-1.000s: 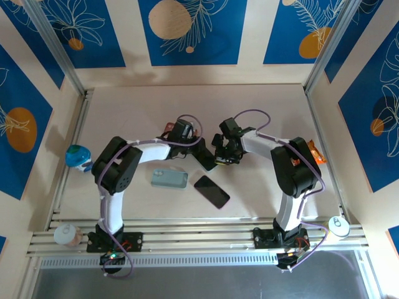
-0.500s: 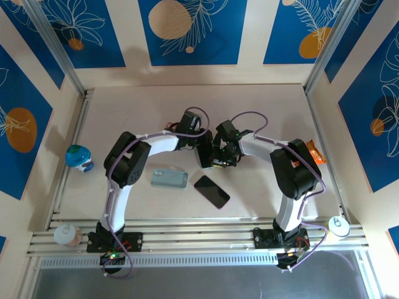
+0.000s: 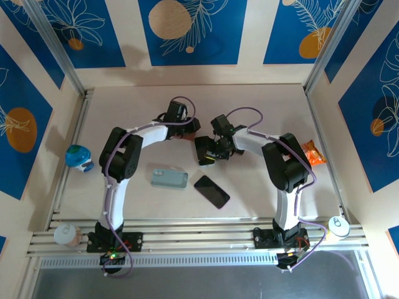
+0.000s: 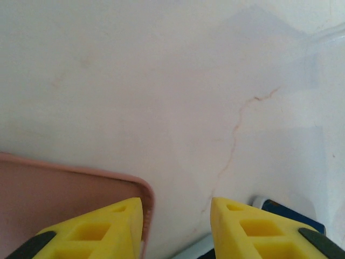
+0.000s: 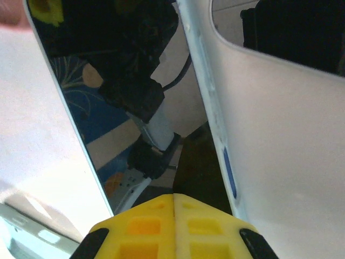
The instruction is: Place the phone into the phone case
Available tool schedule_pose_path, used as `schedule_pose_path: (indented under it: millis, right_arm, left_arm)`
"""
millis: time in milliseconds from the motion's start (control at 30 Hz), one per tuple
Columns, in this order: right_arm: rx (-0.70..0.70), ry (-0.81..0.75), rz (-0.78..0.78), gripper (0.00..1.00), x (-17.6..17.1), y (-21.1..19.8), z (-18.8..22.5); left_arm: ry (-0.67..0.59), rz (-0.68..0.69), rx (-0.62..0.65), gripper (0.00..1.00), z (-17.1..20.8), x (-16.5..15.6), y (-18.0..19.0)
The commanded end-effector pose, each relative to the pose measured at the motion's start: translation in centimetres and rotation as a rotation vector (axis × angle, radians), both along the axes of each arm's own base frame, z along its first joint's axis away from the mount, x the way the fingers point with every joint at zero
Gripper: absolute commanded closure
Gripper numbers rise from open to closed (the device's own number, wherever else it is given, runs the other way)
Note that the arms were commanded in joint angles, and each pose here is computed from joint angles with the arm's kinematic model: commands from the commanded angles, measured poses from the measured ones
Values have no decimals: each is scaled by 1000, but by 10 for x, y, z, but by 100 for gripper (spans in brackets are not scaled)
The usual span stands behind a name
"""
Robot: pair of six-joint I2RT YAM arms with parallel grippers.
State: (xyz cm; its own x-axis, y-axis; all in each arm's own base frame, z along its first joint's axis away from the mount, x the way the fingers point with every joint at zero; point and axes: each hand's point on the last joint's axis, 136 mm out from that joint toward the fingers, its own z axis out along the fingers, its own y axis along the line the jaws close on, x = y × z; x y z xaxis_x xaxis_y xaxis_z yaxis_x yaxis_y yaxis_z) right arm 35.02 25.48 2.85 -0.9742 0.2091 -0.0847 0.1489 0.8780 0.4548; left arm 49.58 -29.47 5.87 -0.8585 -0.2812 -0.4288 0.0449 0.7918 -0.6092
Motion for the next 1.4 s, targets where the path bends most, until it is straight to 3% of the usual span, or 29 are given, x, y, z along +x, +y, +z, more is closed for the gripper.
schedule_pose_path:
  millis: [0, 233, 400, 800, 1100, 1367]
  right_arm:
    - [48, 6, -55, 100, 14, 7, 1]
    - [71, -85, -17, 100, 13, 12, 28]
    - [73, -97, 58, 100, -13, 14, 45]
    - [86, 49, 122, 100, -66, 13, 12]
    - [83, 82, 130, 100, -64, 16, -4]
    - [75, 60, 114, 100, -38, 24, -11]
  left_arm:
    - [-48, 5, 13, 61, 33, 3, 17]
    - [-22, 27, 1, 61, 27, -23, 39]
    - [-42, 24, -34, 61, 43, -45, 45]
    - [-80, 24, -43, 60, 78, -89, 65]
    - [-57, 45, -16, 60, 71, -105, 77]
    - [-48, 59, -5, 60, 67, -109, 81]
